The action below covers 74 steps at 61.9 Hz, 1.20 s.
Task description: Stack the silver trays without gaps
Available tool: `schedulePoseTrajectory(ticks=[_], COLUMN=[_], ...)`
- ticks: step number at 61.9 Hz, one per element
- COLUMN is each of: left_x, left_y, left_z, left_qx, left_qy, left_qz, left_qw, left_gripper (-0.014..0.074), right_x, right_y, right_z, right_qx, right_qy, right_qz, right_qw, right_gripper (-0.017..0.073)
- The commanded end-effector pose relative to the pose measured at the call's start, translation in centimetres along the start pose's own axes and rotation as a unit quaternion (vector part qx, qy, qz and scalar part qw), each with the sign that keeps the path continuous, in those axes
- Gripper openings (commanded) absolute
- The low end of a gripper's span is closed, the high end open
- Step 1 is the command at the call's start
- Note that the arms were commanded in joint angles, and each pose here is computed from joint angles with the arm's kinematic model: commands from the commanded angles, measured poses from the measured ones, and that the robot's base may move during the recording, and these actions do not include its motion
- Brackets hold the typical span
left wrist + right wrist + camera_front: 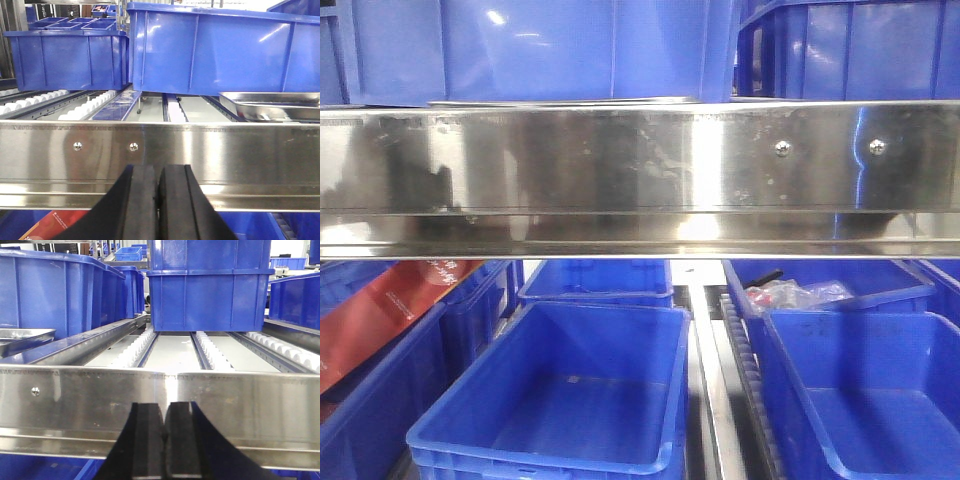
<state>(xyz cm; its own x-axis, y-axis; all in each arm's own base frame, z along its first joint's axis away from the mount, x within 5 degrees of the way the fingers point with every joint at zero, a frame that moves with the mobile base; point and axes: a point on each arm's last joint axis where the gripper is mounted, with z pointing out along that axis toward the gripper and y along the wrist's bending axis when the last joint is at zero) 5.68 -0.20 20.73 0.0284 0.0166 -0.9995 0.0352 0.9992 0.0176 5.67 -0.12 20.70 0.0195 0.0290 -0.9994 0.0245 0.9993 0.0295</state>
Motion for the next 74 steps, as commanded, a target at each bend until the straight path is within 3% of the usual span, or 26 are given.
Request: schedulePoseTrajectory(ticks=[1, 11, 22, 26, 33, 39, 50, 63, 68, 74], left_x=[-0.5, -2.0, -4.1, -4.0, -5.3, -6.8, -9.4, -12.0, -13.2, -14.6], left_y=[0.0, 0.1, 0.1, 0.2, 0.2, -0.1, -0.3, -0.4, -0.3, -0.2], left_z=[0.0, -0.2, -1.0, -0.9, -0.9, -1.4, -0.4, 2.2, 2.7, 3.2], left_qx=[-0.001, -0.004, -0.007, -0.007, 0.006, 0.019, 0.024, 0.026, 0.025, 0.026], left_qy=[-0.026, -0.108, -0.227, -0.217, -0.112, -0.06, 0.004, 0.079, 0.061, 0.003], left_qz=[-0.002, -0.002, -0.005, -0.032, -0.109, -0.105, -0.1, -0.1, -0.102, -0.136], left_qw=[1.0, 0.994, 0.974, 0.976, 0.988, 0.992, 0.995, 0.991, 0.993, 0.99], left_gripper=[-0.0017, -0.0017, -0.0017, -0.0017, -0.0017, -0.0017, -0.0017, -0.0017, -0.0017, -0.0017], right_x=[-0.3, -2.2, -4.2, -4.6, -5.5, -7.2, -10.9, -13.8, -14.6, -15.7], right_y=[0.0, -0.1, -0.3, -0.3, -0.1, 0.2, 0.6, 0.9, 1.0, 0.9], right_z=[0.0, -0.3, -1.1, -1.3, -1.1, -1.6, -2.4, -0.2, 0.9, 2.2], right_qx=[0.003, 0.01, 0.017, 0.011, -0.006, -0.011, -0.02, -0.017, -0.016, -0.015], right_qy=[-0.018, -0.121, -0.239, -0.262, -0.189, -0.123, -0.06, 0.076, 0.106, 0.084], right_qz=[-0.008, -0.008, -0.003, 0.023, 0.078, 0.087, 0.099, 0.096, 0.097, 0.101], right_qw=[1.0, 0.993, 0.971, 0.965, 0.979, 0.989, 0.993, 0.992, 0.99, 0.991], right_gripper=[-0.0078, -0.0078, -0.0078, -0.0078, -0.0078, -0.0078, -0.0078, -0.0078, -0.0078, -0.0078])
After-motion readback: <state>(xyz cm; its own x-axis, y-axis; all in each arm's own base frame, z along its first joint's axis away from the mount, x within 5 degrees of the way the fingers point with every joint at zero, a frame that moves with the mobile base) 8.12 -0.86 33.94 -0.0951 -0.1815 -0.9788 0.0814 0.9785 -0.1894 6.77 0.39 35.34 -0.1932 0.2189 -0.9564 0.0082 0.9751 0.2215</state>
